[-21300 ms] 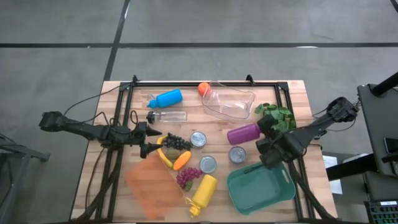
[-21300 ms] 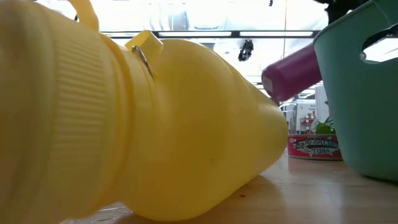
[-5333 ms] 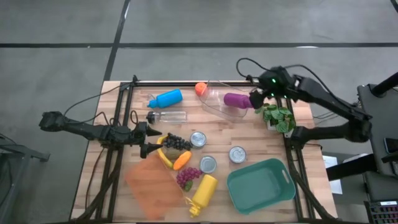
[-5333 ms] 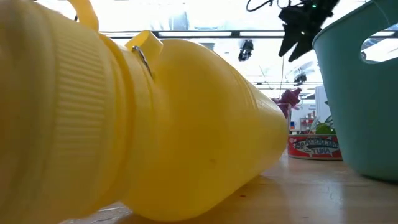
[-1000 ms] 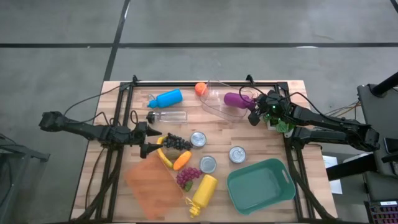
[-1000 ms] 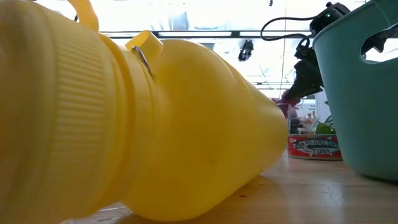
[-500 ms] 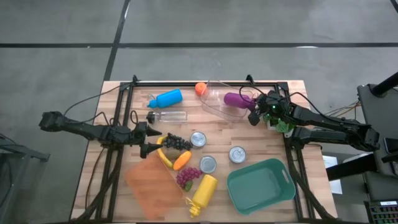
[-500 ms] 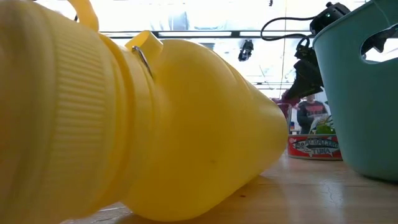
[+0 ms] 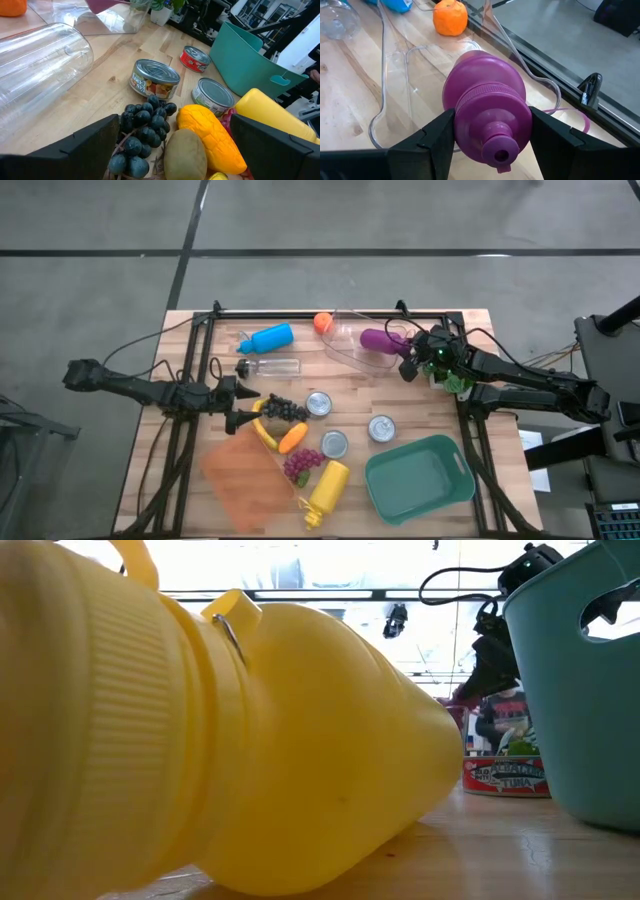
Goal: Pick & Place Food Item
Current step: Put the purple water bottle into the transparent bin
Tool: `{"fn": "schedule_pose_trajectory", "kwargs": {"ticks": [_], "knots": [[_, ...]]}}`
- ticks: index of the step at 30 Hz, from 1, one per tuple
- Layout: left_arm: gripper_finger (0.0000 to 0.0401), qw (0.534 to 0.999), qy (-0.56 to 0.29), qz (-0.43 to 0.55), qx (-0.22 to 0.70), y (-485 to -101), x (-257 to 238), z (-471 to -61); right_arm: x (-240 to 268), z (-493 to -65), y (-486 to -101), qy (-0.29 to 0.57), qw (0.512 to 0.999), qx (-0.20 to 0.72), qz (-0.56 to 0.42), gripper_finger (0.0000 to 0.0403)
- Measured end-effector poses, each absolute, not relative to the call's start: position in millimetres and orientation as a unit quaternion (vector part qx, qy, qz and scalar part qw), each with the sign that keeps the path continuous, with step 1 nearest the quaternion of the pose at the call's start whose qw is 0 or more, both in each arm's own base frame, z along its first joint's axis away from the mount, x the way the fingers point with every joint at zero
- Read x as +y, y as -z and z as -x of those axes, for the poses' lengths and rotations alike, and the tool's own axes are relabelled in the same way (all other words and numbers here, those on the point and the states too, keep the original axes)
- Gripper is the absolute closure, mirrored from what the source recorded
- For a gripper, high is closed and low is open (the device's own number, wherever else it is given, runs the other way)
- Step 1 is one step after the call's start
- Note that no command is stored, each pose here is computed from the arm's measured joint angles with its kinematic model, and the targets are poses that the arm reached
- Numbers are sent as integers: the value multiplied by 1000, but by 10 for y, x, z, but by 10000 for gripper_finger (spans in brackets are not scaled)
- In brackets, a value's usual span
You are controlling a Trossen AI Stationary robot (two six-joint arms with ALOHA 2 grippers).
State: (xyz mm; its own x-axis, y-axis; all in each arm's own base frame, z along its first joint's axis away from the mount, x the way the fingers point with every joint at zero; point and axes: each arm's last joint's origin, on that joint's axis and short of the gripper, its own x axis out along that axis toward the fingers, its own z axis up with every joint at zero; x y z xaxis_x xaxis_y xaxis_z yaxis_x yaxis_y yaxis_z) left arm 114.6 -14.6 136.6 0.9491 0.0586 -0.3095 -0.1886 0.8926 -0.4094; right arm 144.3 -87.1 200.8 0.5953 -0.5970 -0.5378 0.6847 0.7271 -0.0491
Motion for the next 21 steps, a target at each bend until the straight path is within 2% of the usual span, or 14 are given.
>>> {"fn": "schedule_pose_trajectory", "kwargs": {"ticks": [10,21], "knots": [[17,962,-64,223,146,-1366,-146,-1146,-877,-1454,-2062,361,892,261,-81,195],[17,962,-64,223,146,-1365,-146,-1146,-870,-1442,-2391,361,880,293,-97,195]]}}
